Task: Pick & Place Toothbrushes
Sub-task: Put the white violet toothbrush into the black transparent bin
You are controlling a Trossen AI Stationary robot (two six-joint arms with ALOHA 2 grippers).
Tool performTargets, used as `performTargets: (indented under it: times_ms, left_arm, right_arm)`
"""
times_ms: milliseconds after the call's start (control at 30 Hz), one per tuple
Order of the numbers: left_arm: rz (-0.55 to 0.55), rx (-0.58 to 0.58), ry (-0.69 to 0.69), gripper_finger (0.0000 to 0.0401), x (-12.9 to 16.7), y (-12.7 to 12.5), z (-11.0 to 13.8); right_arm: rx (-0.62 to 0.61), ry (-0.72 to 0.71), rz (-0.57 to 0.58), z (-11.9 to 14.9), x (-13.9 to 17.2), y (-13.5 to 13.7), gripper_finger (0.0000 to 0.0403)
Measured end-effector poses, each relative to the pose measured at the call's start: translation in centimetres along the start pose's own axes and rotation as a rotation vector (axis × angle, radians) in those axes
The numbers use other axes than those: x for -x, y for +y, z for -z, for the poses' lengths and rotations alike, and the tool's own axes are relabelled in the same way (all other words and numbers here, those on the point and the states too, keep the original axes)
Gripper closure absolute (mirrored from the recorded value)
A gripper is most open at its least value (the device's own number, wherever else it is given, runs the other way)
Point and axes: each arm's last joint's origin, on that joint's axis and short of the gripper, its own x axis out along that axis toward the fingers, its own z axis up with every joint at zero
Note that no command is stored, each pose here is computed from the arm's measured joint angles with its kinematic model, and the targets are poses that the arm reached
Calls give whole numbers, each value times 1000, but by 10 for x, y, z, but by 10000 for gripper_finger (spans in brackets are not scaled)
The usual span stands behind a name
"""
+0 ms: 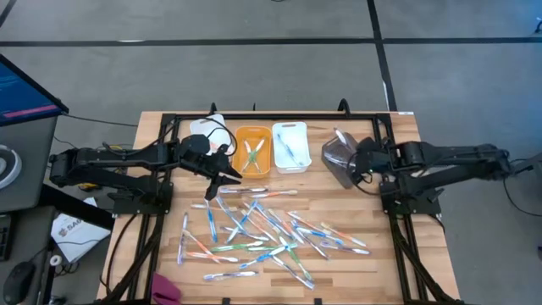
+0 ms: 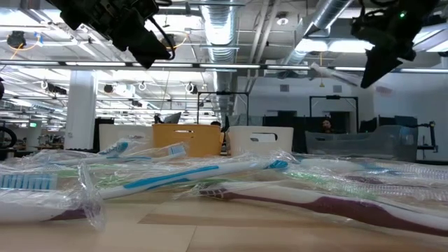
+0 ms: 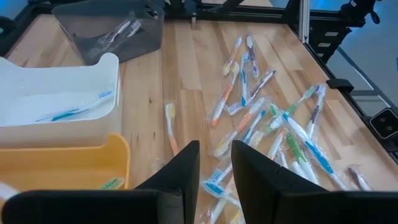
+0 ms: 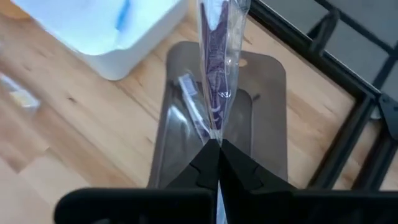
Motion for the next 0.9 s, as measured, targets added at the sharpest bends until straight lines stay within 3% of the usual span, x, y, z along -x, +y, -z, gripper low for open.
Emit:
performTargets:
  times_ms: [400, 900]
  left_arm:
    - [0, -2, -2, 313, 0, 0, 0]
    - [0, 25, 2, 313, 0, 0, 0]
  right_arm:
    - [-157, 248, 63, -12, -40, 3, 403]
    - [-224, 527, 152, -12, -84, 11, 403]
